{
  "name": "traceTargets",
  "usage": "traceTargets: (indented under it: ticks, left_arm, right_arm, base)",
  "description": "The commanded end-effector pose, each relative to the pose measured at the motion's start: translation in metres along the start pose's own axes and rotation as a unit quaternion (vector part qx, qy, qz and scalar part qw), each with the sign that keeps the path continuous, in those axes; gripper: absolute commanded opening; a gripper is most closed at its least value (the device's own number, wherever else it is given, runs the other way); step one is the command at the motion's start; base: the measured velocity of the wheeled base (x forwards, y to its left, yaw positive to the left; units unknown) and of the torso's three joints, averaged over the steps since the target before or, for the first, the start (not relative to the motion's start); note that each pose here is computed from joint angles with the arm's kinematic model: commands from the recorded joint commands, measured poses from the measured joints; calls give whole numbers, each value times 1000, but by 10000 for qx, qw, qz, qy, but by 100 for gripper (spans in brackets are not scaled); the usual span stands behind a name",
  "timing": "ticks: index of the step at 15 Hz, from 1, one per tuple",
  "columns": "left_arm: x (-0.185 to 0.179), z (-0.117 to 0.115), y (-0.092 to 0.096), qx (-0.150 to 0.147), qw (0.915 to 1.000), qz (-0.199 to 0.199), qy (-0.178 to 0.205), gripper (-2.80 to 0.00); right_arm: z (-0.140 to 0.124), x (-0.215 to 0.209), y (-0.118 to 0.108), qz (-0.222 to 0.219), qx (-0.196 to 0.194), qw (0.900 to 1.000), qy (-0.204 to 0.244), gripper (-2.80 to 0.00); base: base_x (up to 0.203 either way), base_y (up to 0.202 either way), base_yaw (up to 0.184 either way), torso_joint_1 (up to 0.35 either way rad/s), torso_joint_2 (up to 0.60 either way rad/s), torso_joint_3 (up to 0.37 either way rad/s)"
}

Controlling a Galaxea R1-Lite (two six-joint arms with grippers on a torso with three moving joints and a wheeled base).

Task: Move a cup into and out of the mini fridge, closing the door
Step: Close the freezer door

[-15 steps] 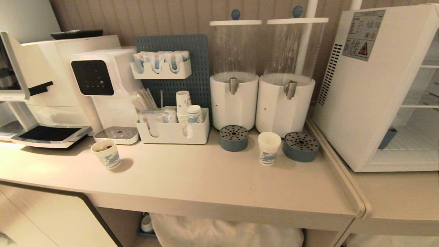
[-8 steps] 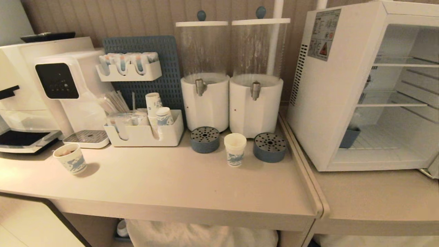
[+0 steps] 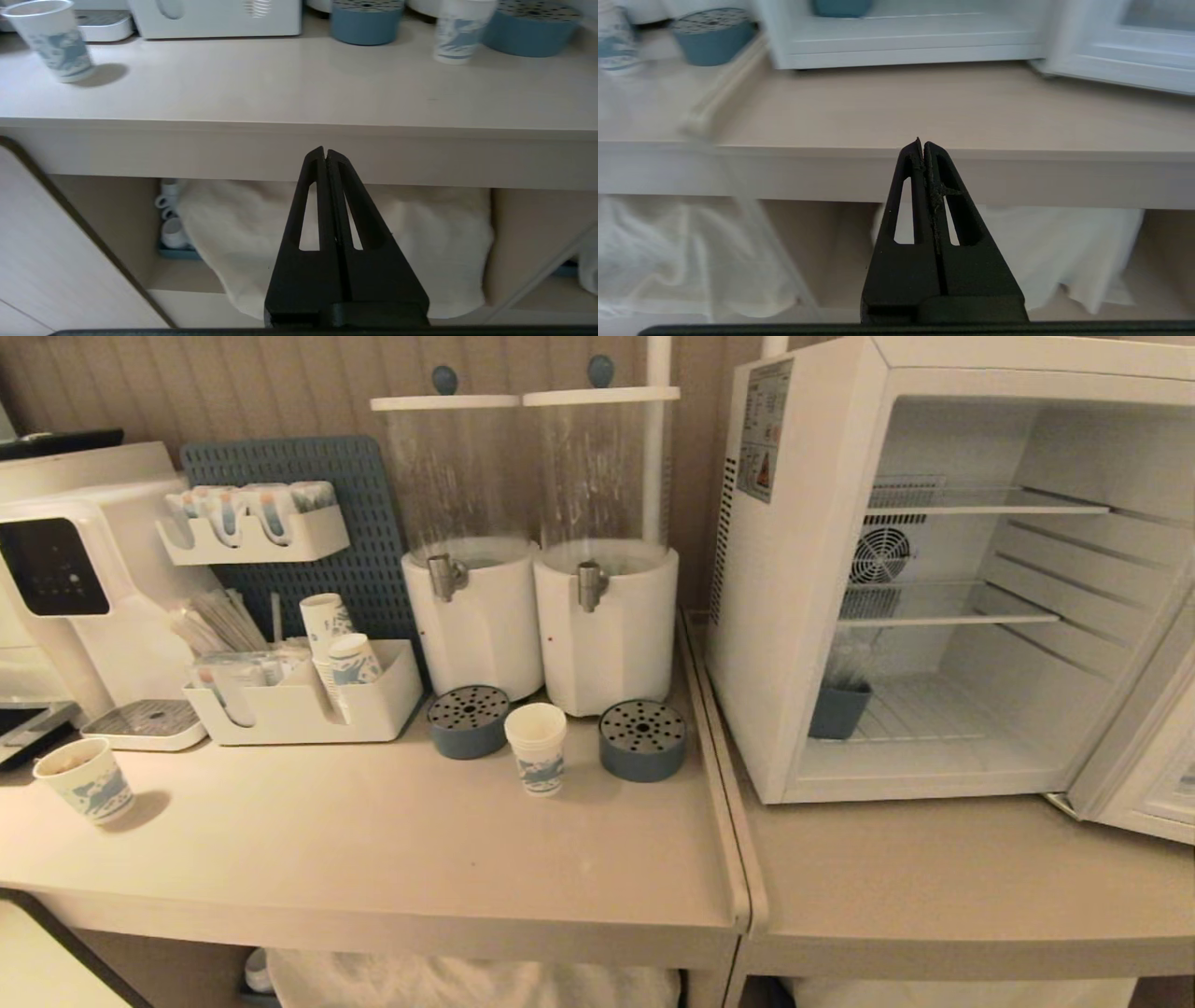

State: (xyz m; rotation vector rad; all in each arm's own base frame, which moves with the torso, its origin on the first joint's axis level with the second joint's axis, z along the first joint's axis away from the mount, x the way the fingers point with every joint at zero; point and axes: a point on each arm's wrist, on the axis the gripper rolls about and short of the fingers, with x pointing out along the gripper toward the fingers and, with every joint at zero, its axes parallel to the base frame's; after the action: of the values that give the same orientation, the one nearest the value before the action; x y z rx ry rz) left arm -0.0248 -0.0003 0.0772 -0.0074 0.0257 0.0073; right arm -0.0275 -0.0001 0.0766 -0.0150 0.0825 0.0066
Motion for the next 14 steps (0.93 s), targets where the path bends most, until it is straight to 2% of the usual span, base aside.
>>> traceTargets:
  ticks: [1, 5, 11, 14]
  left_arm:
    - [0, 0, 0, -2, 10000, 2, 9, -280]
    - [0, 0, 0, -10, 10000, 2, 9, -280]
    - [0, 0, 0, -25, 10000, 2, 9, -280]
    - [0, 0, 0, -33, 10000, 2, 9, -280]
  right_arm:
    - [0, 0, 0, 9, -10, 10000, 1, -280]
    - [0, 0, 0, 13, -10, 10000, 1, -280]
    - [0, 0, 0, 16, -3, 10000, 1, -280]
    - [0, 0, 0, 16, -3, 10000, 1, -280]
  base:
    - [-45, -105, -56, 2, 10, 0]
    - [-96, -52, 1, 2, 3, 4]
    - [-181, -173, -5, 4, 3, 4]
    - [-14, -42, -9, 4, 2, 4]
